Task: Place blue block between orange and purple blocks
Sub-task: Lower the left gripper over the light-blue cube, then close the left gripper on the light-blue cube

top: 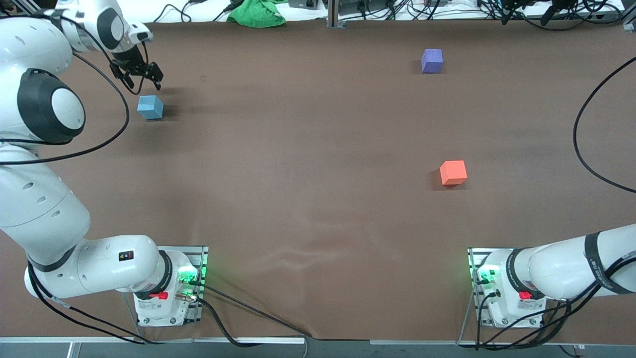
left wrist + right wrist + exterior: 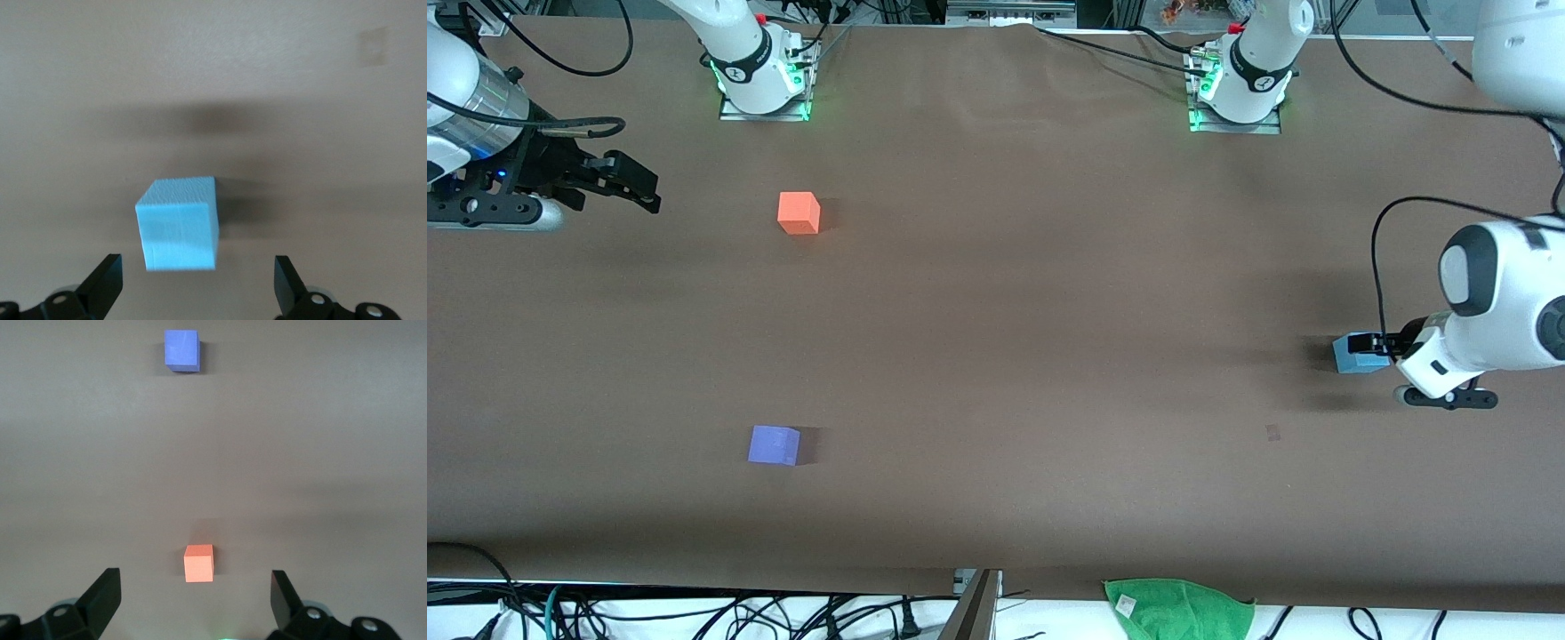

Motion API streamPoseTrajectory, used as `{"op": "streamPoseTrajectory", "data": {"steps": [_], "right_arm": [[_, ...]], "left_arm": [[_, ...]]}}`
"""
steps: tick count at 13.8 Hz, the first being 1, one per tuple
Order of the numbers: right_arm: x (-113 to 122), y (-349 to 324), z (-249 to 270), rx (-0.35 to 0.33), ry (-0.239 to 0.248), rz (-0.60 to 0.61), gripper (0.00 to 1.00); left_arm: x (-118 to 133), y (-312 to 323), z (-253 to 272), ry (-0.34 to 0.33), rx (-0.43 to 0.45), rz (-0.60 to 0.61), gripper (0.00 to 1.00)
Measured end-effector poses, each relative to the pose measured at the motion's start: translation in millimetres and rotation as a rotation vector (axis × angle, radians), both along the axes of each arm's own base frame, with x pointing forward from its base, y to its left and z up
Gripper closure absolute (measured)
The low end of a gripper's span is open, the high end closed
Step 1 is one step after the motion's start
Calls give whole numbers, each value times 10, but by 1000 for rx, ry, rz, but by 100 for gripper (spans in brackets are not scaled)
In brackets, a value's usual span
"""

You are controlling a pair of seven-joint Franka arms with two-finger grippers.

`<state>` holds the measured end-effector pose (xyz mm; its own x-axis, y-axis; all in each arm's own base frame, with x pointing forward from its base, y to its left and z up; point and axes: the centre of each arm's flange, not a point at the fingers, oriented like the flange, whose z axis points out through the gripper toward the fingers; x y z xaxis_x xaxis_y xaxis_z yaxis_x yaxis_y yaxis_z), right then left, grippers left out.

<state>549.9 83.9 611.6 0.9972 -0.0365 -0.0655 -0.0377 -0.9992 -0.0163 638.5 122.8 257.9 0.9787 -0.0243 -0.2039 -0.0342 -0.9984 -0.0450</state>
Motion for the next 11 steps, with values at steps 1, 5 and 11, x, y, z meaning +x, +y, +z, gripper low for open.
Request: {"op": "streamPoseTrajectory", "data": {"steps": [1, 5, 11], "right_arm": [[0, 0, 0, 0, 0, 0, 0], [0, 0, 0, 0, 0, 0, 0], [0, 1, 0, 0, 0, 0, 0]], "left_arm": [[-14, 62, -135, 1, -4, -1, 0], [-43, 77, -337, 21, -12, -10, 0], [-97, 129, -478, 31, -12, -6, 0]]}}
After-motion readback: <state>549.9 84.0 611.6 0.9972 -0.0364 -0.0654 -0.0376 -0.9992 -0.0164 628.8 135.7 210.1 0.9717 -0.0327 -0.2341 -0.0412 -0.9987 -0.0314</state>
